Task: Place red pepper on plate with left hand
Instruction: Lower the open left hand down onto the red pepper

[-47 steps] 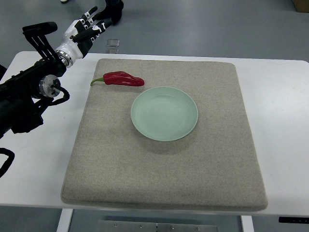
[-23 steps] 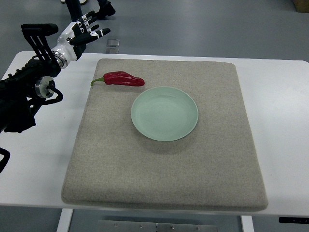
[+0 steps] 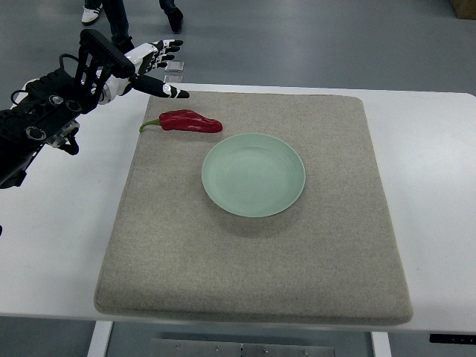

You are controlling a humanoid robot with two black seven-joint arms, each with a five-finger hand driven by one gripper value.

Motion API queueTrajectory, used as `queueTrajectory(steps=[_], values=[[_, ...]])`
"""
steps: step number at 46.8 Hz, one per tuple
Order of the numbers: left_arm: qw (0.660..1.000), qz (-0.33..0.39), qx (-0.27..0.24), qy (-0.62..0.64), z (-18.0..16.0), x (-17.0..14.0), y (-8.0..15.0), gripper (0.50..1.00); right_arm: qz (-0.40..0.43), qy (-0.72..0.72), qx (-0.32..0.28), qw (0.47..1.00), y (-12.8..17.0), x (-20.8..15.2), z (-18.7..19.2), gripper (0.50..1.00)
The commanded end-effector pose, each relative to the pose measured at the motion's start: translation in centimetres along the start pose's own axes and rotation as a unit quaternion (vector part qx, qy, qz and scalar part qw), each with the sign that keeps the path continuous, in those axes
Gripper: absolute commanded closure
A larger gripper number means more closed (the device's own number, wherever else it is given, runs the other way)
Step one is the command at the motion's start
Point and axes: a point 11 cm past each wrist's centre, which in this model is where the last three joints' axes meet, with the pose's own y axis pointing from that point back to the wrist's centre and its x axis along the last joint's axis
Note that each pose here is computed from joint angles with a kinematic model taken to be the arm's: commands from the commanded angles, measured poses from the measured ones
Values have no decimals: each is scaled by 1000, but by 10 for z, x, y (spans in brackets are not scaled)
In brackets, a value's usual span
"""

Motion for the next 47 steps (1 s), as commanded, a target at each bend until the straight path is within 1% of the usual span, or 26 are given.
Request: queueTrajectory(steps=[1,7,17,23,31,43,47], values=[[999,-13,7,-40,2,2,0,506,0,1,0,1000,0,0,0,568],[996,-24,26,-81,-4,9,5,506,0,0,0,1000,0,0,0,568],[984,-62,48,-162,-10,0,6,506,0,1,0,1000,0,0,0,568],[977,-72,51,-194,-9,0,5,506,0,1,0,1000,0,0,0,568],[975,-76,50,-203,-7,-1,4,506,0,0,0,1000,0,0,0,568],[968,-85,48,-233,-5,-8,0,527,0,0,0,1000,0,0,0,568],[965,-89,45,-241,-3,-15,-4,534,0,0,0,1000,0,0,0,568]])
